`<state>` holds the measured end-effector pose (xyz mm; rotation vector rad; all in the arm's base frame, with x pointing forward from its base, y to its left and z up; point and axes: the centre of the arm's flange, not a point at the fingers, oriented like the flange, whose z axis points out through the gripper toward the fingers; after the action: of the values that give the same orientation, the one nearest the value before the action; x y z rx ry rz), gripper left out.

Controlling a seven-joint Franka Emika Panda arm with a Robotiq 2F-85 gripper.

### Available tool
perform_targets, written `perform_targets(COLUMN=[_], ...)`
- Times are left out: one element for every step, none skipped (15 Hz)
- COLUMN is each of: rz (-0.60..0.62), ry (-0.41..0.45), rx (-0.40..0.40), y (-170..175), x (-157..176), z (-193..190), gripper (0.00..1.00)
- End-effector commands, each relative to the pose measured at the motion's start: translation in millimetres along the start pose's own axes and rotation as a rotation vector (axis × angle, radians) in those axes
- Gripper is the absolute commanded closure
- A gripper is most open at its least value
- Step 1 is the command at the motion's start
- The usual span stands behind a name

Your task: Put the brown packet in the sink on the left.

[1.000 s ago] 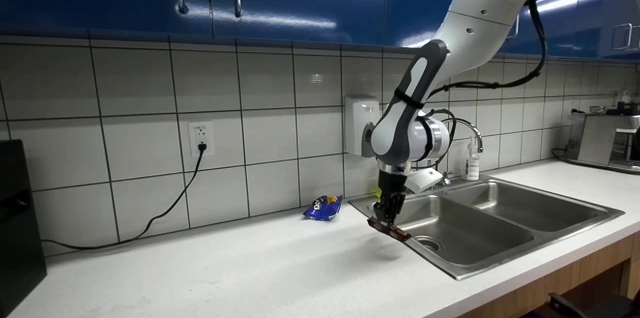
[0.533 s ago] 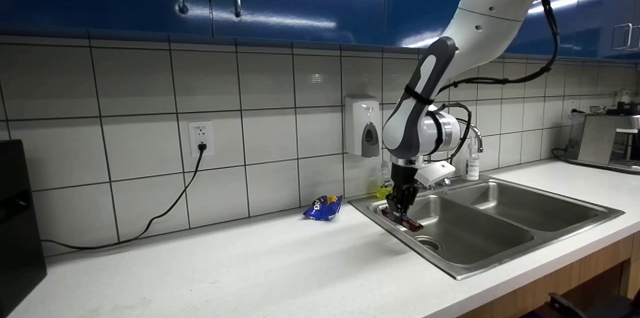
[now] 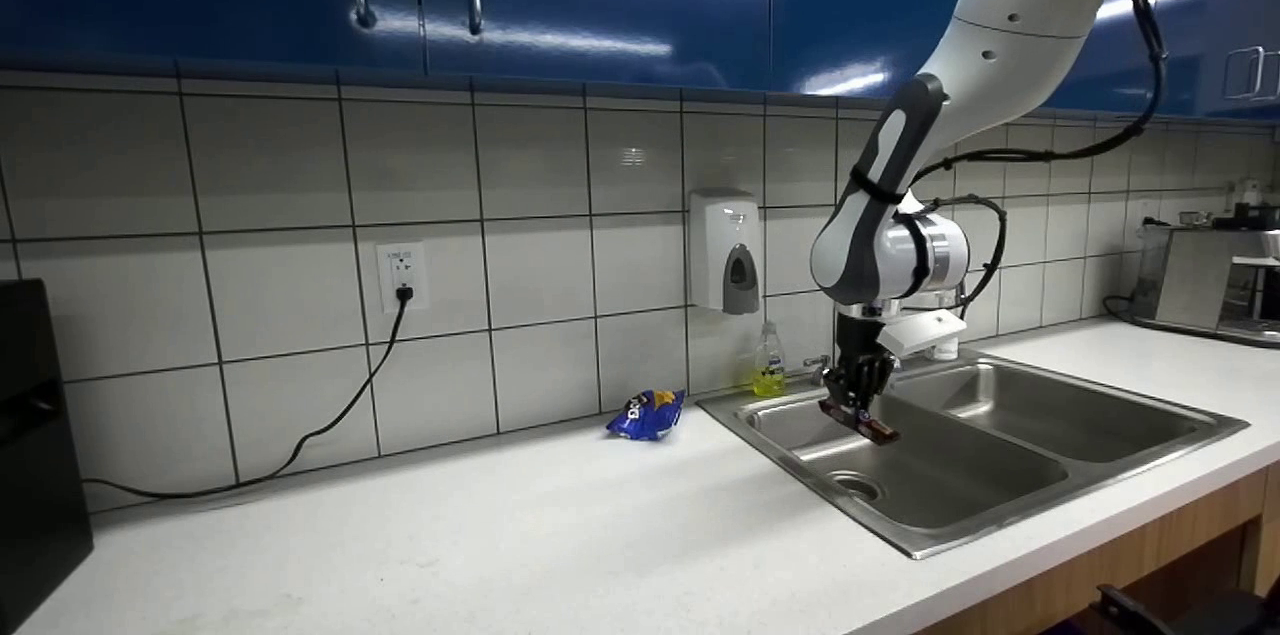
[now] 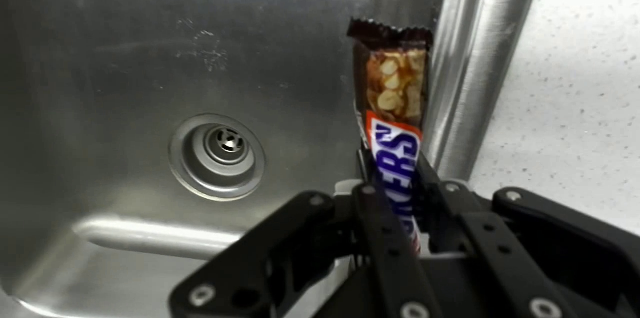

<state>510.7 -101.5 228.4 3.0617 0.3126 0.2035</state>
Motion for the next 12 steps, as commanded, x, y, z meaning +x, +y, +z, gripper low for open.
perform_targets(rz=[0.068, 0.09, 0.107, 0.122, 0.138, 0.151, 0.165, 0.177, 0.187, 0.194, 0.201, 0.205], ry=[-0.004, -0.005, -0.006, -0.009, -0.005, -0.007, -0.008, -0.009, -0.015, -0.02, -0.025, -0.034], rx=[-0.024, -0.031, -0.036, -0.037, -0.043, -0.048, -0.053, -0.059, -0.06, -0.062, -0.064, -0.069], y=[36, 47, 56, 63, 71, 77, 84, 90, 94, 98, 102, 104], x=[-10, -12, -14, -17, -17, -19, -20, -20, -21, -21, -22, -22], z=[-14, -13, -12, -12, -9, -7, -3, 1, 7, 12, 19, 28], gripper=[0.95, 0.95, 0.95, 0.95, 0.95, 0.95, 0.95, 0.95, 0.95, 0.95, 0.95, 0.95])
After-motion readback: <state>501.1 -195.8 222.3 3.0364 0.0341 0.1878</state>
